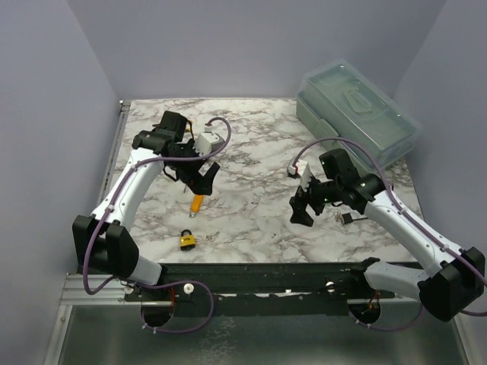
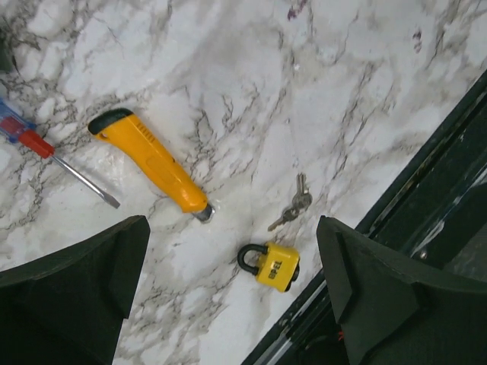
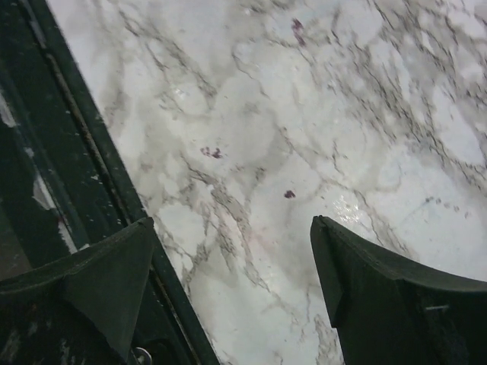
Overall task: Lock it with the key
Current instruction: Pick up the lock from the center of the board.
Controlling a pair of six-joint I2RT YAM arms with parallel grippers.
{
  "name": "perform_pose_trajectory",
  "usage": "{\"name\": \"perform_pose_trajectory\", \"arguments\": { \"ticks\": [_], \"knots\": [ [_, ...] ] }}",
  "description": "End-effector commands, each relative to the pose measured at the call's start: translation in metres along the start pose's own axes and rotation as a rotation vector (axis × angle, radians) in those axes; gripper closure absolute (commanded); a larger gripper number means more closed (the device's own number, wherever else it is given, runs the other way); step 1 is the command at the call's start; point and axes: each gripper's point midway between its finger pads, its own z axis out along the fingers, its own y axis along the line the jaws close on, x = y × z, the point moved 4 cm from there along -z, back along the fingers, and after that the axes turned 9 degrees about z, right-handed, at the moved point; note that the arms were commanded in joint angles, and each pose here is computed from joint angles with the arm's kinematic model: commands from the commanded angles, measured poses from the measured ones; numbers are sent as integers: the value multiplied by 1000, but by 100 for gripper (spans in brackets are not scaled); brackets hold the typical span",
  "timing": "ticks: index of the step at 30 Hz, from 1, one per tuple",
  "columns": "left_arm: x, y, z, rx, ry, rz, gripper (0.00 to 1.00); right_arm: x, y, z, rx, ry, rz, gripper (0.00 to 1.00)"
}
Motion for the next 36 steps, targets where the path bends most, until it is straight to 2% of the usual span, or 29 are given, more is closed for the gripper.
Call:
{"name": "perform_pose_trajectory", "arguments": {
  "ticks": [1, 6, 9, 16, 24, 36],
  "knots": [
    [-36, -3, -10, -43, -218, -103, 1, 24, -43, -5, 163, 117, 40, 11],
    [-51, -6, -20, -31, -285, -108, 1, 61, -113, -19, 378, 246, 48, 15],
    [-56, -6, -21, -24, -299, -110, 1, 72, -144, -26, 492, 275, 15, 18],
    [-59, -9, -21, -10, -310, -104, 1, 96, -189, -33, 591, 347, 8, 22],
    [-58, -14, -22, -4, -318, -97, 1, 107, -217, -27, 619, 428, -63, 24],
    [-55, -15, -22, -7, -315, -83, 1, 132, -227, -36, 609, 490, -74, 22]
  ]
}}
